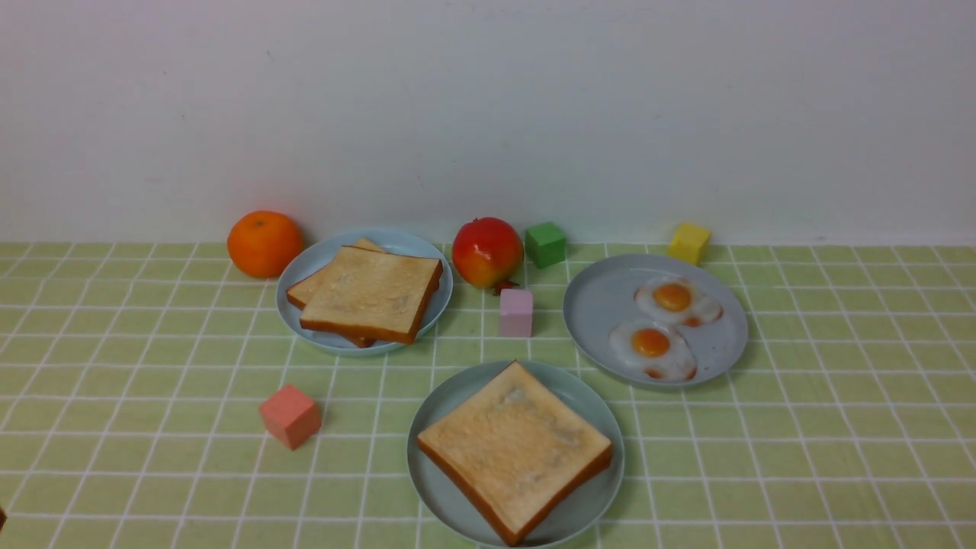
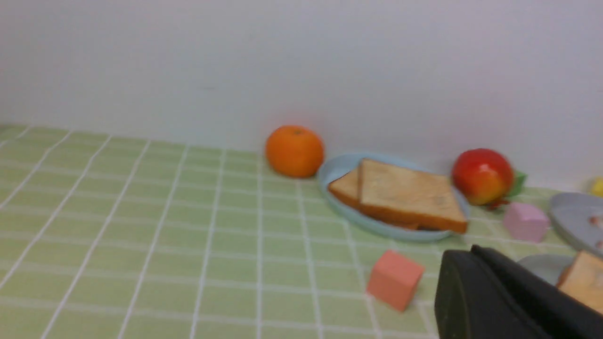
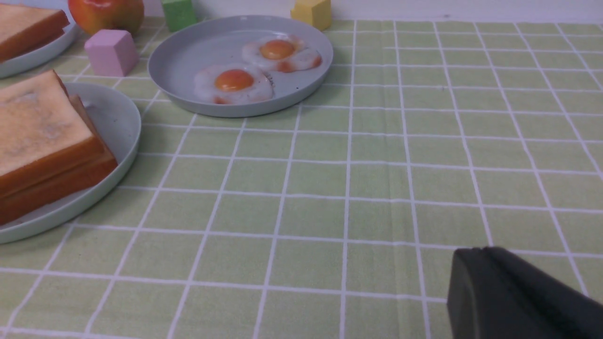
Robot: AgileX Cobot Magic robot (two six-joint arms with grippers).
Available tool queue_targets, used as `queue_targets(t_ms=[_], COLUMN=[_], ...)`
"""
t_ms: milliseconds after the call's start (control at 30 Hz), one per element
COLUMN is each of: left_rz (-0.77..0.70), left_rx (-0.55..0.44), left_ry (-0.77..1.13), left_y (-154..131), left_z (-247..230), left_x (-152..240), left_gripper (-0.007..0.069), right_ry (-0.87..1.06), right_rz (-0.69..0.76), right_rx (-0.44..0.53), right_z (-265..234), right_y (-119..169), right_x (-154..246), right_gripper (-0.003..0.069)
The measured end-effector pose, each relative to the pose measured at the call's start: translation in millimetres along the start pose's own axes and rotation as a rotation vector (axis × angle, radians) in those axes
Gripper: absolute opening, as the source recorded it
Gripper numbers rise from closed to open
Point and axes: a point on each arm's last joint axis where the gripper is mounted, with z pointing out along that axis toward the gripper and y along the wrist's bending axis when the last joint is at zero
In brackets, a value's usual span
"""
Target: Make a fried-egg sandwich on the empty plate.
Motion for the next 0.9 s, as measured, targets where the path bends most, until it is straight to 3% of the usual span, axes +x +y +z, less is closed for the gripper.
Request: queue_targets(t_ms=[167,900], left_rz=[-0.044,-0.046], left_rx=[-0.122,-0.126], left_ry=[0.216,0.24], left_y=[10.0,10.3], left_z=[-0.5,-1.0], left_x=[29.9,32.3], left_gripper=[-0.0013,-0.0013], right_ry=[0.0,-0.001], right_rz=[-0.001,0.0], right_rx=[0.0,0.0], right_z=[0.0,-0.1], right_y=[0.0,0.0], right_x=[0.0,-0.1], right_gripper=[0.0014,0.0031])
